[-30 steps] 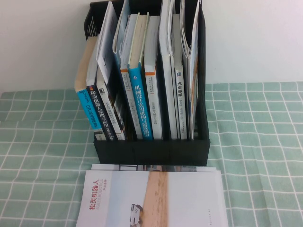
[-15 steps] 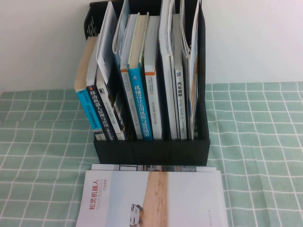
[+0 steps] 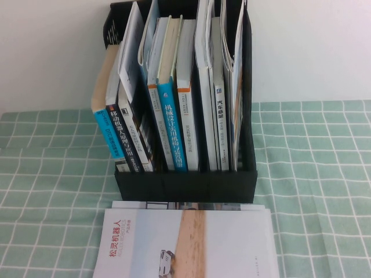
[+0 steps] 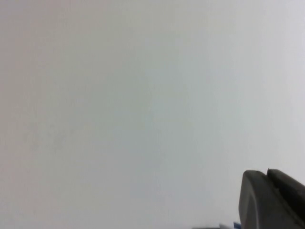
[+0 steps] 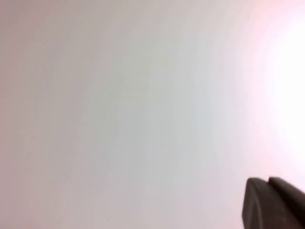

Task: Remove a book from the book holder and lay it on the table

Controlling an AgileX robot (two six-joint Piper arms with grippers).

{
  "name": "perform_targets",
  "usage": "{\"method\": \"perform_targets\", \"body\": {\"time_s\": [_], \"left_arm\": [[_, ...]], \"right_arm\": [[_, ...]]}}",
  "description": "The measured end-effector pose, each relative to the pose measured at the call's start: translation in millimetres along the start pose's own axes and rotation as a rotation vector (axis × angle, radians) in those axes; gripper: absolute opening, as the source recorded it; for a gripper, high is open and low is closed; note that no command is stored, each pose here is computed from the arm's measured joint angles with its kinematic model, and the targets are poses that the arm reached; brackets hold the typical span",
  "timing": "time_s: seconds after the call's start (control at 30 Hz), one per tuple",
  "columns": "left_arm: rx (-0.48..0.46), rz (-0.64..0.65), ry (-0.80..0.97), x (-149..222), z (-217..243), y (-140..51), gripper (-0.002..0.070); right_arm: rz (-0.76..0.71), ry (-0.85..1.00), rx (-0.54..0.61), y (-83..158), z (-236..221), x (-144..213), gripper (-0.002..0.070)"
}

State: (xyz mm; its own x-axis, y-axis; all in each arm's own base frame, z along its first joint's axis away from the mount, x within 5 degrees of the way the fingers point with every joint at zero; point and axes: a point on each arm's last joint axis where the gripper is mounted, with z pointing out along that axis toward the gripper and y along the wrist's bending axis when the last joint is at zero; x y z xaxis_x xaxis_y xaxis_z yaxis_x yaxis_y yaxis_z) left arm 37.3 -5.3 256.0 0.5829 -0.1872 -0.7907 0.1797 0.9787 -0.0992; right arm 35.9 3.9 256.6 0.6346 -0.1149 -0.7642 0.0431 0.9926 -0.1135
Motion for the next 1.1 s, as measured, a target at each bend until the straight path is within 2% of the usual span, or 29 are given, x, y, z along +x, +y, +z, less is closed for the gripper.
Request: {"method": "perform_targets", "body": {"time_s": [0.17, 0.3, 0.4, 0.5, 0.67, 0.83, 1.1], "left_arm": [[-0.059, -0.02, 0.207, -41, 20, -3.1, -0.0003], [-0.084, 0.043, 0.319, -86, 38, -7.6, -0.0003], [-0.103, 0.088, 0.401, -104, 54, -8.2, -0.0003], [-0.109, 0.121, 0.45, -116, 70, -8.6, -0.0003], [-0.1, 0.124, 0.449, -117, 88, -8.9, -0.0003], [-0.1, 0.081, 0.491, -108, 99, -8.5, -0.0003], [-0.097, 0.063, 0.527, -87, 130, -5.4, -0.0003]], "right_arm": [[-0.043, 0.128, -0.008, -5, 17, -26, -0.0001], [-0.115, 0.326, 0.009, -14, 29, -62, -0.0001], [-0.133, 0.435, 0.026, -21, 39, -85, -0.0001], [-0.147, 0.523, 0.028, -24, 51, -92, -0.0001], [-0.181, 0.616, 0.007, -25, 68, -86, -0.0001], [-0.292, 0.692, -0.055, -23, 80, -72, -0.0001], [-0.339, 0.631, -0.111, -18, 104, -62, -0.0001]]}}
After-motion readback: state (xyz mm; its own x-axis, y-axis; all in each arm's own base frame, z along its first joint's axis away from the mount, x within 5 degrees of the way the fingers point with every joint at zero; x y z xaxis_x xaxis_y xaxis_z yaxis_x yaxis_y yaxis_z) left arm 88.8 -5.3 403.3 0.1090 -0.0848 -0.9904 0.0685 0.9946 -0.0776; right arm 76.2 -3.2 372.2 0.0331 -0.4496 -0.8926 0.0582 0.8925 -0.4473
